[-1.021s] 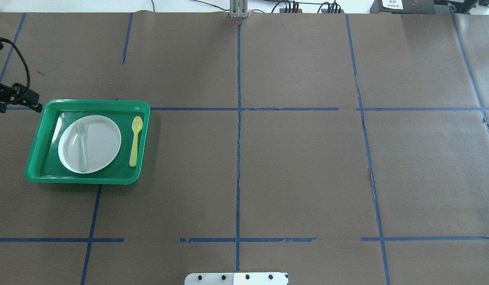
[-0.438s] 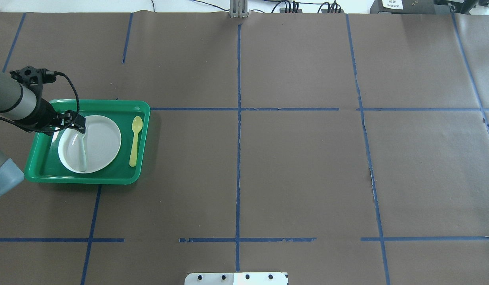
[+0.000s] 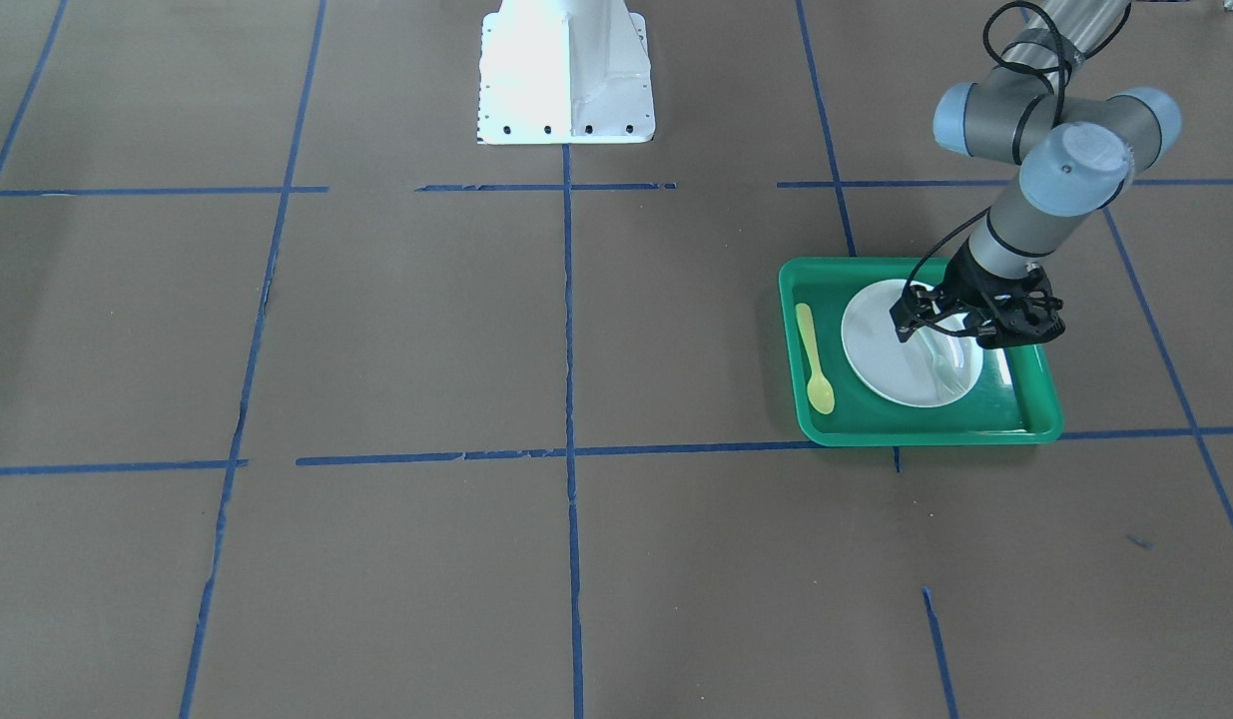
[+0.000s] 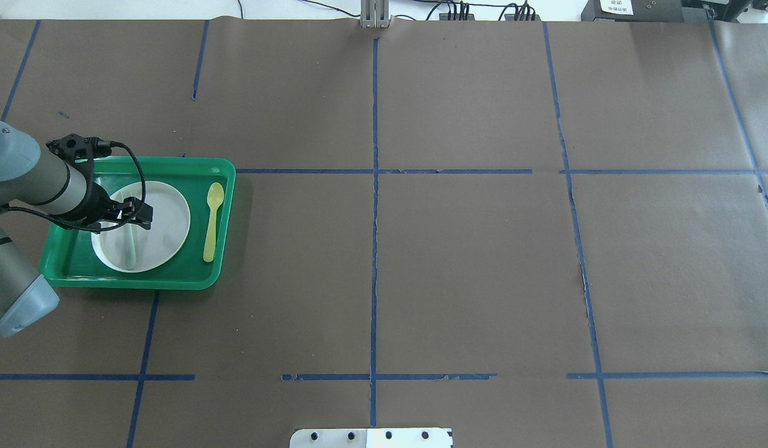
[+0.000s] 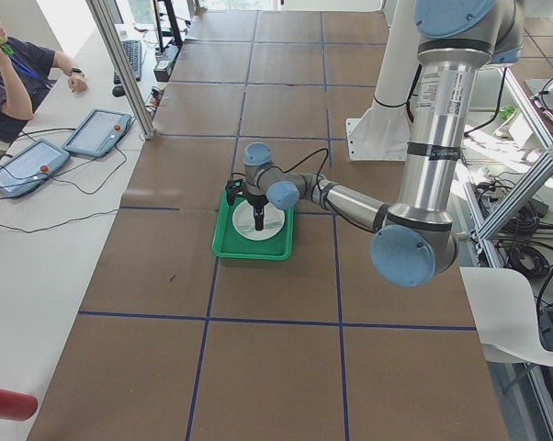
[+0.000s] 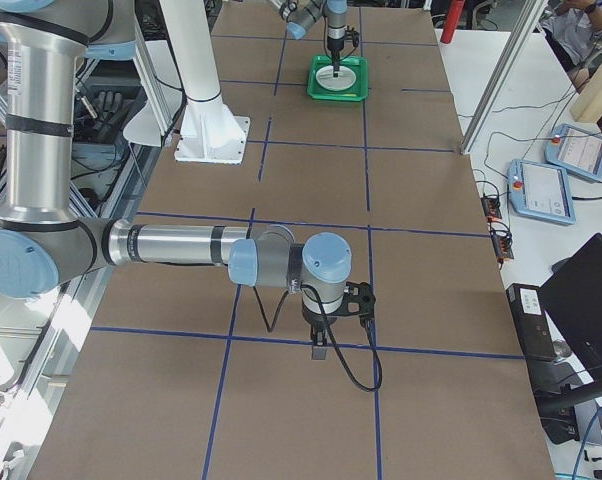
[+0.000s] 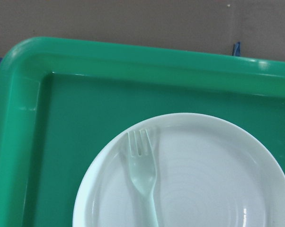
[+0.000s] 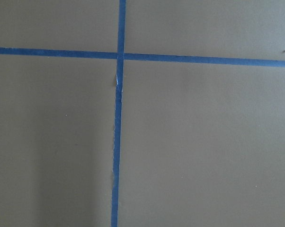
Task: Place fork
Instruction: 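Lower the left gripper and close it on the fork handle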
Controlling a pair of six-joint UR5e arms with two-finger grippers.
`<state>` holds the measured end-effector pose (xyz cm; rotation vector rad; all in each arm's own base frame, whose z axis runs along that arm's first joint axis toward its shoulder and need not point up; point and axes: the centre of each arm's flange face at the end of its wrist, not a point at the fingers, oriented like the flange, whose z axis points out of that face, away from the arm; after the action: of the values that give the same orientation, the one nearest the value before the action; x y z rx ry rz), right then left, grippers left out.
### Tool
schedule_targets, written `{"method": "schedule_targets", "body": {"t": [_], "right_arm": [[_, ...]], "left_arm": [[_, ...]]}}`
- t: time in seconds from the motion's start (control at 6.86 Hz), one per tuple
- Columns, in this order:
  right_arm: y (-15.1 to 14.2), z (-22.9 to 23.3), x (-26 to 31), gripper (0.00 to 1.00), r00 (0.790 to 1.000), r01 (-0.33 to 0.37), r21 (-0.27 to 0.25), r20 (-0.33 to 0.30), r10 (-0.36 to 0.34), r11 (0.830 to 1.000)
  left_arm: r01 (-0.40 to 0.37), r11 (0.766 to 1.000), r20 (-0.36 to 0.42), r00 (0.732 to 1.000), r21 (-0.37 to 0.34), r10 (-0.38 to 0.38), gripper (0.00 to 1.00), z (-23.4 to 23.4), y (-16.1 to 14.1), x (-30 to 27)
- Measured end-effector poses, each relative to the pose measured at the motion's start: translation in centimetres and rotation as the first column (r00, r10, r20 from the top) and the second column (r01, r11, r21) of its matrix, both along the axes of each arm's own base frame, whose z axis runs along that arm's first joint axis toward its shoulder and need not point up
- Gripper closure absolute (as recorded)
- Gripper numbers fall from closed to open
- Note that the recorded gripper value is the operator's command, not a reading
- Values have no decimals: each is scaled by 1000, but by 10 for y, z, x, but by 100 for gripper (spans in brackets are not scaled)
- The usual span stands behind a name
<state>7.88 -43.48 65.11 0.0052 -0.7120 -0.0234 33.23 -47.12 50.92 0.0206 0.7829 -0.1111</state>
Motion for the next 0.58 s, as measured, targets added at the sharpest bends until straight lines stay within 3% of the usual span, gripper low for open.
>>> {"method": "schedule_targets", "body": {"t": [0.58], "right_arm": [[0, 0, 0, 0, 1000, 1, 1, 0, -1, 1000]], "left_arm": [[-3, 1000, -6, 1000, 7, 3, 21, 5, 1, 4]]}}
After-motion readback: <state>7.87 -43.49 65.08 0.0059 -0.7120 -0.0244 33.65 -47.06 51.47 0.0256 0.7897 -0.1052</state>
